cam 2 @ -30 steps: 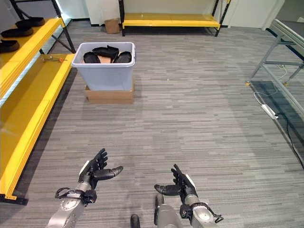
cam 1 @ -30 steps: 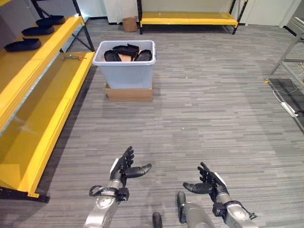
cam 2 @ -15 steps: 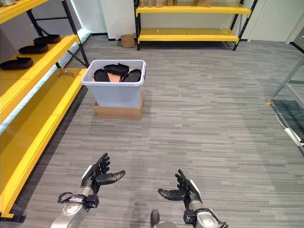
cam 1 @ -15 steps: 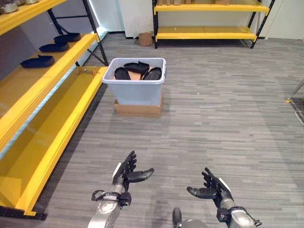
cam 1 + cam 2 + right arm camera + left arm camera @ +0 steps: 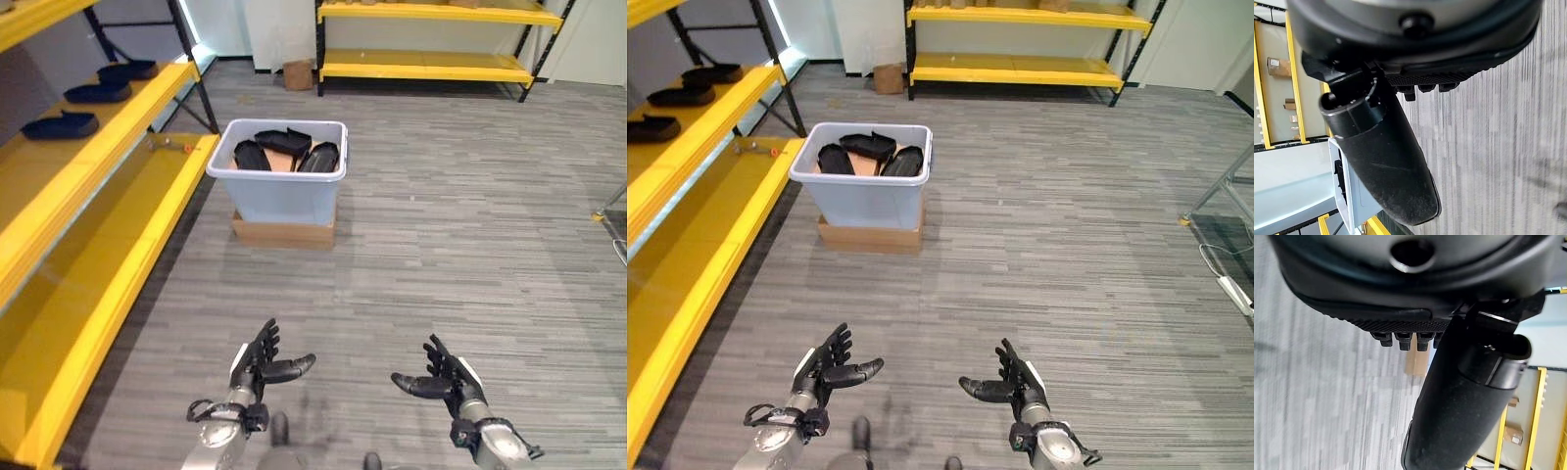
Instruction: Move parts from the plastic box to the shelf.
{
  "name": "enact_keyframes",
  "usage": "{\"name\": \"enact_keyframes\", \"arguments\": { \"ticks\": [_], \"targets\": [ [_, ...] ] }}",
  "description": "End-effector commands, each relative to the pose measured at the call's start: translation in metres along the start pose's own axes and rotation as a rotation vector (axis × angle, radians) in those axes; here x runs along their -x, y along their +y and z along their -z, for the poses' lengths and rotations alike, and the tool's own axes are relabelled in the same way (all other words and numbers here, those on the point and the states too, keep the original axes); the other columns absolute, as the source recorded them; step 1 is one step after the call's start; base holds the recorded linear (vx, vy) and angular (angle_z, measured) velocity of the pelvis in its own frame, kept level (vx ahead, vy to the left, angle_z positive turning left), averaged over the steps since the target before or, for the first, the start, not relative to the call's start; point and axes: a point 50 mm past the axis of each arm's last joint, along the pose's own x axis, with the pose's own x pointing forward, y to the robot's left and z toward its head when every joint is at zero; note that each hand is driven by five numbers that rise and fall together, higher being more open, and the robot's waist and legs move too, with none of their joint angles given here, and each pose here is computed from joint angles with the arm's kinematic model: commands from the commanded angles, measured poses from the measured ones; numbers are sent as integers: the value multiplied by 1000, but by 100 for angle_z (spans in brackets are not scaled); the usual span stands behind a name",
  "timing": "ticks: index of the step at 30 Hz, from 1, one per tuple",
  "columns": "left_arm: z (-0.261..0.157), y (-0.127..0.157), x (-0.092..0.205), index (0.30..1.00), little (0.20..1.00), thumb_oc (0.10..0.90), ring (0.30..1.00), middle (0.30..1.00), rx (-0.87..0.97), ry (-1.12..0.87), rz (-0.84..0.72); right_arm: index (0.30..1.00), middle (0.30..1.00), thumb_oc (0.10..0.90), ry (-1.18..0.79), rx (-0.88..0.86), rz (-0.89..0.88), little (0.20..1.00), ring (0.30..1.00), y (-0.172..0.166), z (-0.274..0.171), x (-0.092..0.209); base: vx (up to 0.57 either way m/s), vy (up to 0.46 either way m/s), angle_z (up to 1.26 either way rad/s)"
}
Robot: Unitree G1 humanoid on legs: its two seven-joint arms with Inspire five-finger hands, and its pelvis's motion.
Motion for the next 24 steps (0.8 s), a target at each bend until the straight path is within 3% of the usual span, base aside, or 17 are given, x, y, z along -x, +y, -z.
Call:
{"name": "enact_keyframes", "arguments": {
  "ticks": [1, 11, 24],
  "targets": [
    [-54, -1, -4, 1000, 1000, 900, 1000, 1000, -75, -256, 46, 1000, 1000, 900, -231, 5, -92, 1000, 1000, 17, -50, -12, 168, 238, 9],
    [-64, 0, -9, 1000, 1000, 900, 1000, 1000, -141, -278, 53, 1000, 1000, 900, -239, -5, -124, 1000, 1000, 25, -51, -13, 168, 202, 11],
    [-58, -9, -9, 1000, 1000, 900, 1000, 1000, -117, -267, 80, 1000, 1000, 900, -246, 10, -129, 1000, 1000, 20, -53, -9, 360, -144, 12]
  ]
}}
